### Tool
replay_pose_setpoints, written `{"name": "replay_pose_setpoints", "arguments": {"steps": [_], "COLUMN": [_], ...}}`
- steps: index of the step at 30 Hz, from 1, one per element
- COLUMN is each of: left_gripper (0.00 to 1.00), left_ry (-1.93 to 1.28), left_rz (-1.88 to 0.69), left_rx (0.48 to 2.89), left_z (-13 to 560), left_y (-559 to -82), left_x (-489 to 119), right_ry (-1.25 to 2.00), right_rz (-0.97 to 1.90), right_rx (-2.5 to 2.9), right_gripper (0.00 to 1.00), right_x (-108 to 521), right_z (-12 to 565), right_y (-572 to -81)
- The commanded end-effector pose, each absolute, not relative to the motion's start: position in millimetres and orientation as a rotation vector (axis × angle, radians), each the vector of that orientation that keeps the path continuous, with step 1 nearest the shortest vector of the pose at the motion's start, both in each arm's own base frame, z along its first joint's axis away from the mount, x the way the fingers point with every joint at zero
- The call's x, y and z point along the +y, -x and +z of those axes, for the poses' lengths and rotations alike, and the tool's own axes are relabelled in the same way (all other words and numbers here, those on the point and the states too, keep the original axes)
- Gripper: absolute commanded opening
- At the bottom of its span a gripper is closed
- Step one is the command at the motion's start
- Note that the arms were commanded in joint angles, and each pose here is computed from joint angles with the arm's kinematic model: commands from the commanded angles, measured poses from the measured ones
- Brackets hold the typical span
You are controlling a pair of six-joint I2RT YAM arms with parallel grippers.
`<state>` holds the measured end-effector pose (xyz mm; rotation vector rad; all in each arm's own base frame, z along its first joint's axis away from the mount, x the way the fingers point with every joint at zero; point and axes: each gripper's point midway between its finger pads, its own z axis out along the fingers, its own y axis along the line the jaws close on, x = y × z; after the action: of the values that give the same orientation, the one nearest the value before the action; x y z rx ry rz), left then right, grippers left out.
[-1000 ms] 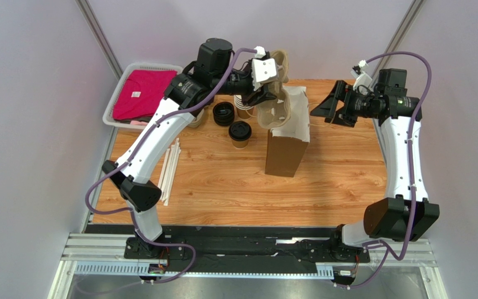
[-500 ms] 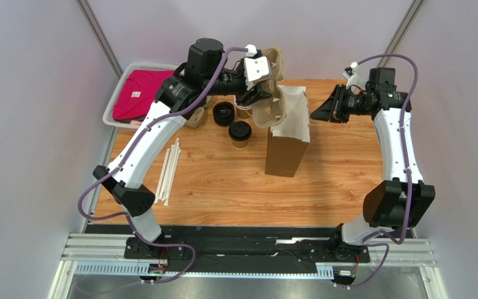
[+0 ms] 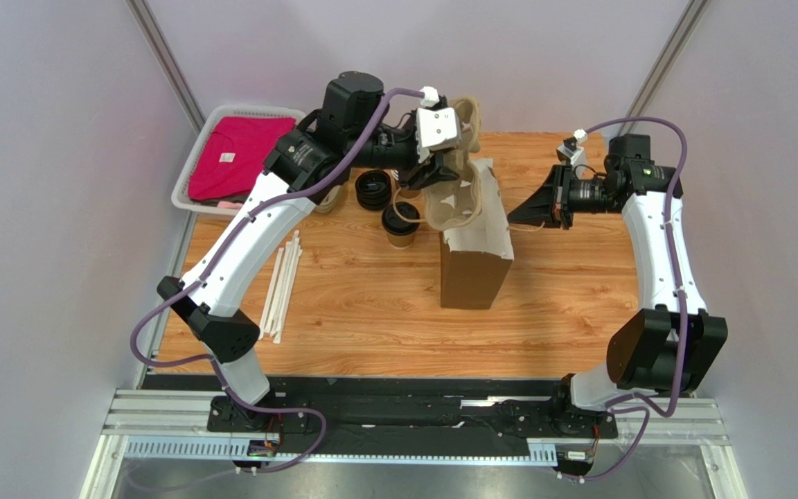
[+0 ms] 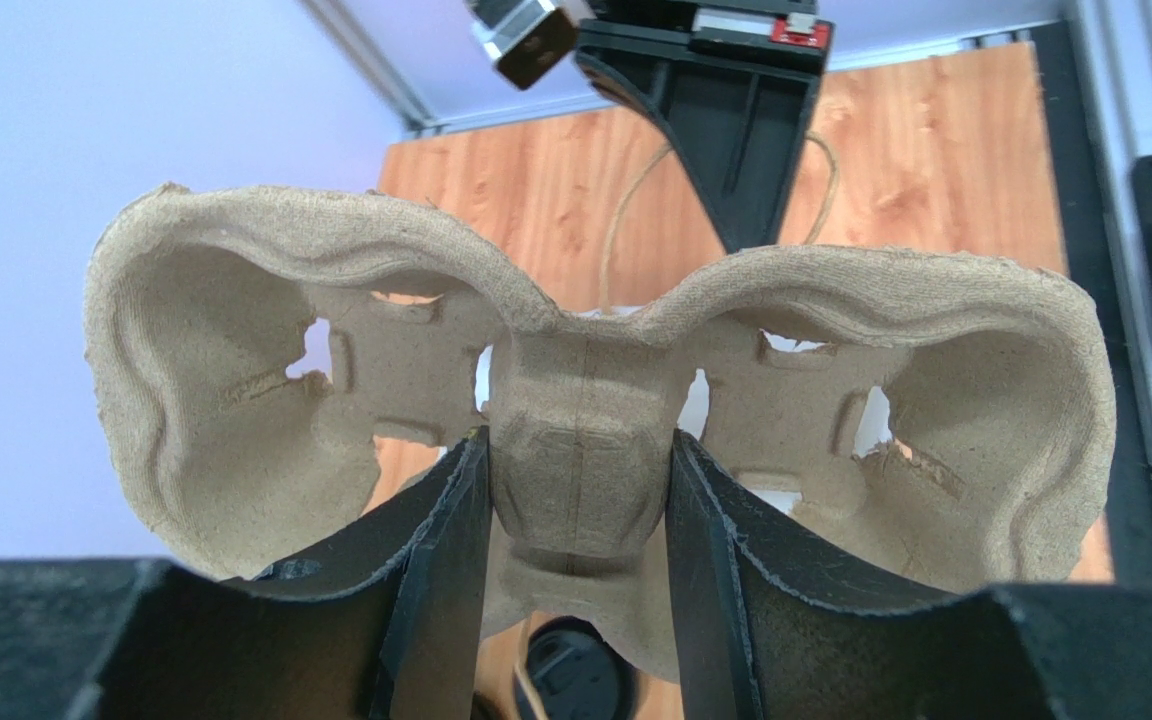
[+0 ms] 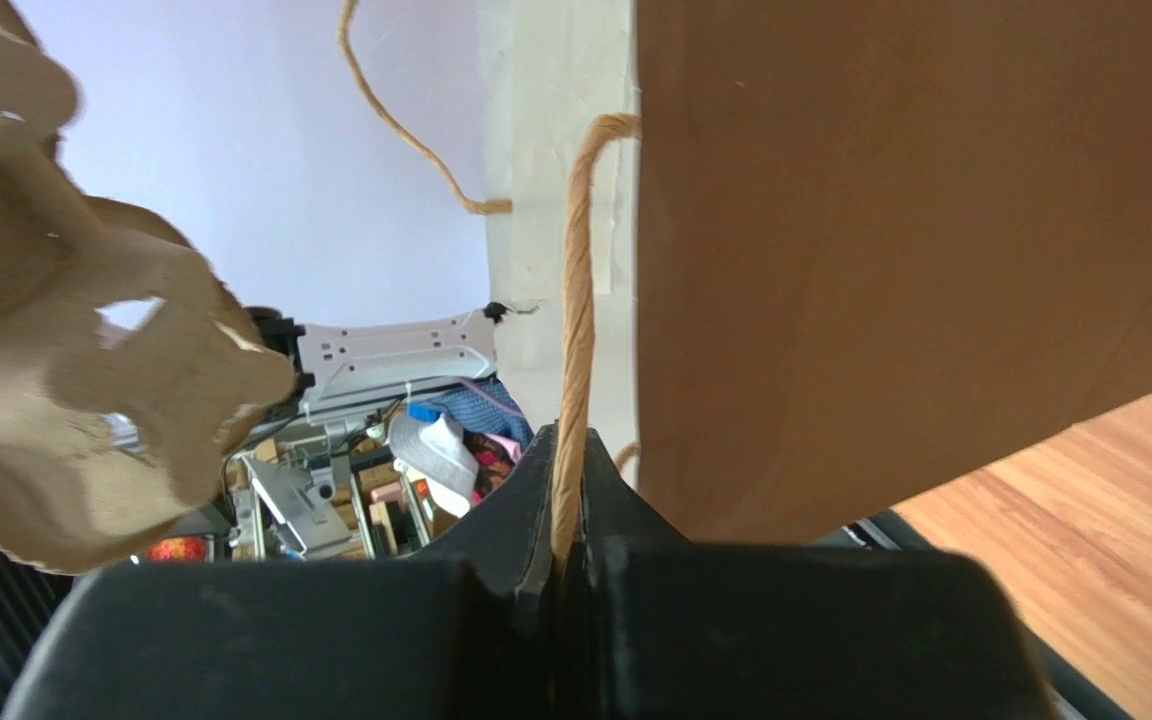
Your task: Pack the takeout coffee
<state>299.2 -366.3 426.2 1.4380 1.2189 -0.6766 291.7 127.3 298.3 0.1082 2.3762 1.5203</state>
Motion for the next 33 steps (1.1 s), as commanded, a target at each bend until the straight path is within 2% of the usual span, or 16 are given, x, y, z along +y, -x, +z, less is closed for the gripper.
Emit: {"name": "replay_pose_setpoints", "arguments": {"steps": [1,7,22,33], "left_gripper": [0.34,0.32,0.24,0.22], "left_ry": [-1.510,-1.584,-1.541,-1.642], "left_rz": [-0.744,-0.789,-0.702,-0.618], "left_rx": [1.236,1.333,1.599,1.627], "left_z": [416.9,387.1,343.4,312.4], "left_y": [-267.1,-248.2,-265.4,-264.7], "left_x": [-376.5,-385.7,-400.1,-399.5], "right_ry": [-0.115,-0.124,-0.150,-0.165], "right_rz": [1.622,1.622,1.599,1.586], "right_rx": [2.336,2.342,2.344,2.345], "right_gripper": [0.00,0.00,0.00,0.00], "right_x": [136.8,138.1,142.3,141.7], "right_z": [322.0,320.7,319.0,316.4], "right_y": [-264.1,-252.4,-240.0,-244.4]}}
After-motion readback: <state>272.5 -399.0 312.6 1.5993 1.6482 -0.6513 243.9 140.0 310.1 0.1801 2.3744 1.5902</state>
